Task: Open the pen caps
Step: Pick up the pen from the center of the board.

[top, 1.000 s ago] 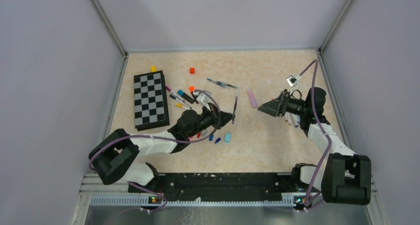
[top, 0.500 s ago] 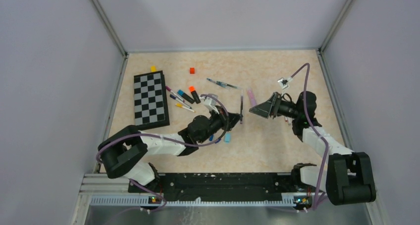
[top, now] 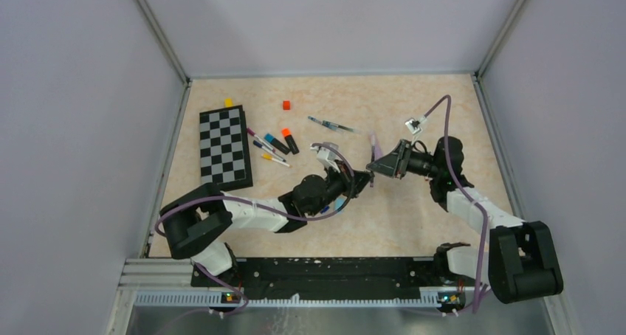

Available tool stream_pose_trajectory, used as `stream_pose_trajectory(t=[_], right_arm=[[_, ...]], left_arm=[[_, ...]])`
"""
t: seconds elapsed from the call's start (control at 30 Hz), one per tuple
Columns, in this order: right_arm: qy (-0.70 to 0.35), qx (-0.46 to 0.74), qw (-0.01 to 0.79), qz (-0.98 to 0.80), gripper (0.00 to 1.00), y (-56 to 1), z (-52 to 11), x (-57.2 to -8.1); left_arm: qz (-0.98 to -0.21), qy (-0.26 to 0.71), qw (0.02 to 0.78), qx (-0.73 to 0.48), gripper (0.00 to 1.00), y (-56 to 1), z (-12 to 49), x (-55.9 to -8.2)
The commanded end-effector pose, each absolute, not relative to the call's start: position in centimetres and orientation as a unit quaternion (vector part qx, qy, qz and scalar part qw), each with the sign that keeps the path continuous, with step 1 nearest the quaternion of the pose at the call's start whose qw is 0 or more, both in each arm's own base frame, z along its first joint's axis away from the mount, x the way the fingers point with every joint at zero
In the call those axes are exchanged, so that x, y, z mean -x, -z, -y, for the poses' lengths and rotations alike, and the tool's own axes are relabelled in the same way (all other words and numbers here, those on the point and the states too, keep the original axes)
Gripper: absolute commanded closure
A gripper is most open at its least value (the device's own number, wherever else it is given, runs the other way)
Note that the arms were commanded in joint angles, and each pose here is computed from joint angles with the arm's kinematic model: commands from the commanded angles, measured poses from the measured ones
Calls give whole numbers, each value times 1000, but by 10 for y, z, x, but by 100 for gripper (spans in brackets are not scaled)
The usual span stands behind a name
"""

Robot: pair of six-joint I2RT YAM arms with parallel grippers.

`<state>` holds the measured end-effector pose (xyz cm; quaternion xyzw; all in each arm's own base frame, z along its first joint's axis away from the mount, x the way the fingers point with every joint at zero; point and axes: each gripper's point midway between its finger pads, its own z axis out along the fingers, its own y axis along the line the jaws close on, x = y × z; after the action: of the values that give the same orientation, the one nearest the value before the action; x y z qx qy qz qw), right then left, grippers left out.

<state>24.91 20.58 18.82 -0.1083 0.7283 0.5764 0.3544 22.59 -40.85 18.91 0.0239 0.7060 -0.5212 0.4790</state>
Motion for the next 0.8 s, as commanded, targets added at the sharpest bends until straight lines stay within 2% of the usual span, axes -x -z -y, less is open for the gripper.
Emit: stream_pose_trajectory(t=[0.0, 0.03, 0.07, 0.13, 0.37, 0.6, 0.77], right_arm=[[-575, 128, 368, -720, 81, -194, -212, -252], [-575, 130, 368, -719, 96, -194, -212, -252], [-575, 132, 369, -718, 100, -195, -212, -252], [-576, 138, 371, -715, 100, -197, -213, -252], [-569, 170, 391, -704, 100, -202, -212, -247], [-570, 299, 366, -673, 100, -199, -216, -226], [-584, 367, 335, -642, 100, -192, -215, -206]], left_arm=[[-676, 542, 499, -20, 100, -216, 419, -227], [-676, 541, 501, -21, 100, -217, 419, -227], [-675, 540, 503, -23, 100, -218, 419, -227], [-673, 537, 508, -29, 98, -219, 418, -226], [-620, 542, 558, -105, 45, -240, 402, -208], [-580, 507, 613, -177, 3, -256, 370, -193], [-567, 501, 627, -185, 1, -263, 351, -187]])
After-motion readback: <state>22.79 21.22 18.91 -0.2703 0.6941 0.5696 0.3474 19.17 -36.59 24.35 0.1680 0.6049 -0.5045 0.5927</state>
